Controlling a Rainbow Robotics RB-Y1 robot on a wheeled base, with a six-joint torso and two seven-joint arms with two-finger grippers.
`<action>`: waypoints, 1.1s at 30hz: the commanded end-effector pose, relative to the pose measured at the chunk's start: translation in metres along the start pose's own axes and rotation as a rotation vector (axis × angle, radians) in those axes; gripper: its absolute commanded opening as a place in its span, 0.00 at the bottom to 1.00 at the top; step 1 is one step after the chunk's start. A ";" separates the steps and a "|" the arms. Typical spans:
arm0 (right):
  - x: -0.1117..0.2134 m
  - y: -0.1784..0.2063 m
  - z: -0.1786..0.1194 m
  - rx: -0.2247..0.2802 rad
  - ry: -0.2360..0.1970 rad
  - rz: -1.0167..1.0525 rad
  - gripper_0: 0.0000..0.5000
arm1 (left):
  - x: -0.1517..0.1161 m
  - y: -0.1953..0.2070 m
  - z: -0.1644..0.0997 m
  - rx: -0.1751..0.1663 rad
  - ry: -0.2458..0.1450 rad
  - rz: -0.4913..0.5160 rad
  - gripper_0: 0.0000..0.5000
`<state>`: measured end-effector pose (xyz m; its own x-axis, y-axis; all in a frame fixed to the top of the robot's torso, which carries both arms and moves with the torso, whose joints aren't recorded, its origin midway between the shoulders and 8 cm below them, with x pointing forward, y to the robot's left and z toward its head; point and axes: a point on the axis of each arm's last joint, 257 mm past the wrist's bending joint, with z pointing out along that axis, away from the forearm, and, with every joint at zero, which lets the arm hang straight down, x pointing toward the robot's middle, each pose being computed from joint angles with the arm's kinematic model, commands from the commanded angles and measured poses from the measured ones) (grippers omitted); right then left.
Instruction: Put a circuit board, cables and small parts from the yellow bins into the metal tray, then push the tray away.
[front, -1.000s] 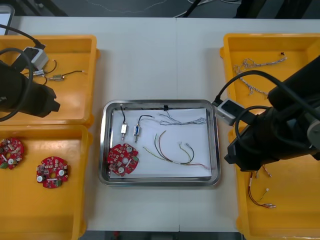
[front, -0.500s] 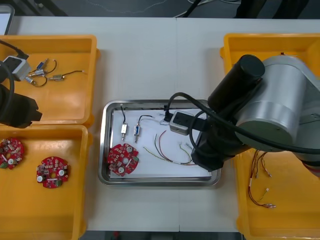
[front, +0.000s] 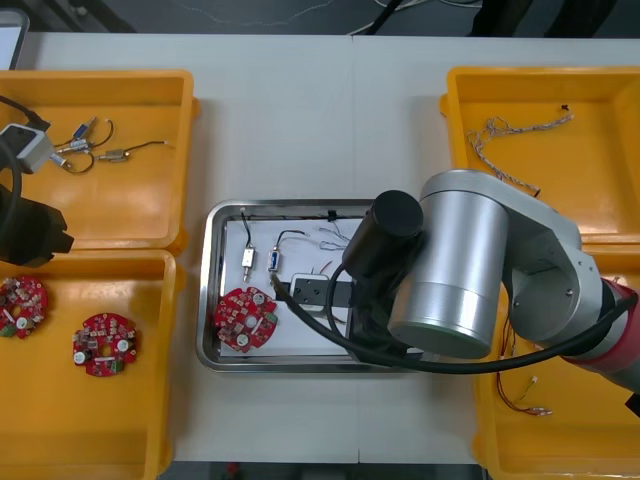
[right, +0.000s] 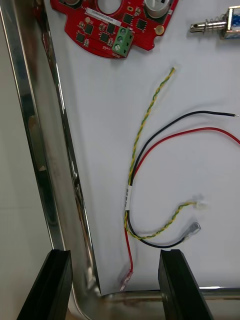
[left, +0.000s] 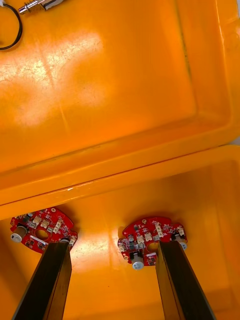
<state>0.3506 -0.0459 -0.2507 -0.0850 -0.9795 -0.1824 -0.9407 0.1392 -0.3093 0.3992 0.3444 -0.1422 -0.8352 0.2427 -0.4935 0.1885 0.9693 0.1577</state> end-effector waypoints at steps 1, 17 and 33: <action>-0.027 0.004 0.002 0.010 -0.014 -0.078 1.00 | 0.004 0.014 -0.013 -0.041 -0.011 -0.023 1.00; -0.042 0.028 0.031 0.016 0.059 -0.206 1.00 | 0.005 0.007 -0.012 -0.013 -0.006 -0.019 1.00; -0.045 0.045 0.046 0.033 0.047 -0.226 1.00 | 0.006 0.005 -0.012 -0.004 -0.003 -0.017 1.00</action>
<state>0.3405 -0.0102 -0.2978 0.0451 -0.9982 -0.0392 -0.9317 -0.0279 -0.3621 0.3951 0.3349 -0.1448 -0.8352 0.2572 -0.4860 0.2214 0.9663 0.1310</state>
